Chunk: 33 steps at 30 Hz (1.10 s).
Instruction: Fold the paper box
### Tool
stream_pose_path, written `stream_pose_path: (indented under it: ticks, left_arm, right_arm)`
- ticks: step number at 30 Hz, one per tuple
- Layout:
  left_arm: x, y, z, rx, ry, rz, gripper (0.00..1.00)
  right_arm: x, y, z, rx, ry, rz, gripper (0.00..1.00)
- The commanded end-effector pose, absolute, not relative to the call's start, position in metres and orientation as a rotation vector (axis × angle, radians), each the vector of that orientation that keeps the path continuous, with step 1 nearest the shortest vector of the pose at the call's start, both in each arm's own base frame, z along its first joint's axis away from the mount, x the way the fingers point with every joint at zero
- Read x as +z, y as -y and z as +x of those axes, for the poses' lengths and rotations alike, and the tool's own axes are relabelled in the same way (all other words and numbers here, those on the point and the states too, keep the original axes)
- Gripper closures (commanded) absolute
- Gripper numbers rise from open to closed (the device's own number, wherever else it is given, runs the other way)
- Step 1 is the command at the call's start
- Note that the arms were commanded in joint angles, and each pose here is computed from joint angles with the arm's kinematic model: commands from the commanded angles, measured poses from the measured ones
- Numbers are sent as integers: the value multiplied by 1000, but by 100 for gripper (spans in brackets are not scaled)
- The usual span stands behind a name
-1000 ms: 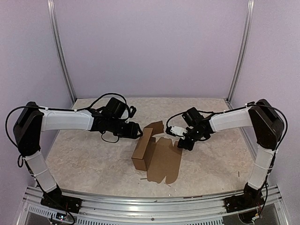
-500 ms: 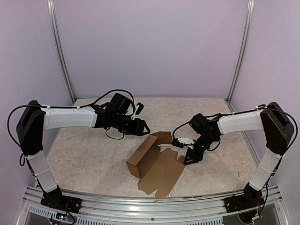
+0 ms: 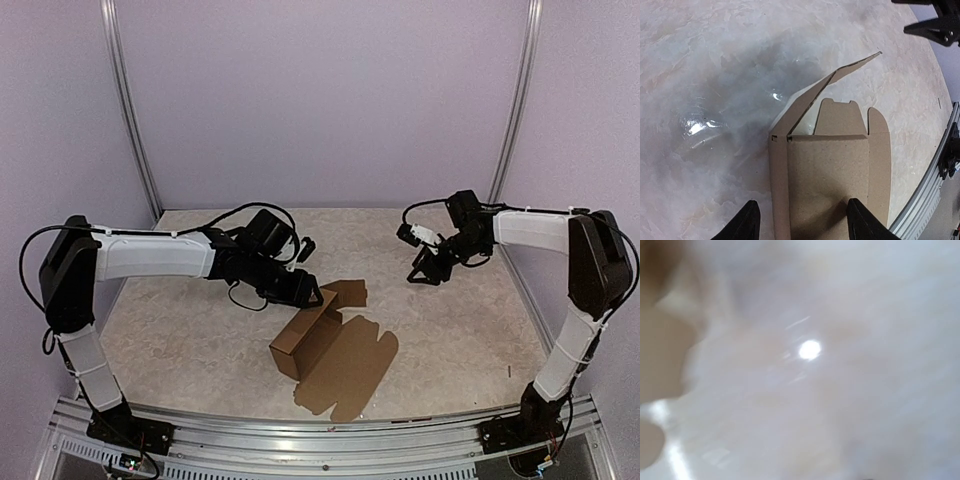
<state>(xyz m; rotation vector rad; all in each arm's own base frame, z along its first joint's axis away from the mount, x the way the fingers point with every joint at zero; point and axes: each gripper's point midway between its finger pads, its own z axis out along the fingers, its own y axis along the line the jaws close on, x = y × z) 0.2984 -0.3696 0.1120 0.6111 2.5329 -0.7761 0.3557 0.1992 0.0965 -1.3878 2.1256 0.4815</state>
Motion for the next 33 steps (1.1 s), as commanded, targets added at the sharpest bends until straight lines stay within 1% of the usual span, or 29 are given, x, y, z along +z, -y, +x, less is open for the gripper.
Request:
stream_pose_path:
  ticks: [1, 4, 7, 13, 18, 21, 22, 23, 24, 30, 33]
  left_arm:
    - [82, 363, 291, -713, -2626, 606, 43]
    - [75, 362, 291, -699, -2640, 607, 43]
    - [72, 360, 290, -692, -2640, 604, 44]
    - [77, 363, 285, -774, -2586, 628, 44]
    - [85, 367, 286, -865, -2533, 632, 44]
    - [86, 367, 286, -912, -2521, 618, 44]
    - [87, 367, 286, -930, -2518, 612, 44]
    - [87, 366, 286, -946, -2514, 607, 44]
    - [87, 366, 286, -962, -2509, 604, 44]
    - [91, 367, 285, -1041, -2478, 611, 43]
    - [92, 368, 284, -1068, -2468, 620, 43]
  right_arm:
    - [105, -223, 420, 506, -1978, -1367, 48]
    - [89, -243, 433, 578, -1979, -1362, 48]
    - [75, -261, 429, 584, -1969, -1410, 49]
    - [74, -287, 391, 657, -1886, -1518, 49]
    - [76, -305, 347, 690, -1785, -1660, 48]
    - [78, -313, 324, 706, -1730, -1713, 46]
    - [80, -316, 320, 711, -1712, -1718, 44]
    - [83, -318, 316, 713, -1695, -1723, 39]
    - [84, -321, 313, 713, -1683, -1723, 37]
    - [92, -342, 306, 724, -1644, -1724, 35]
    - [85, -354, 300, 736, -1640, -1747, 33]
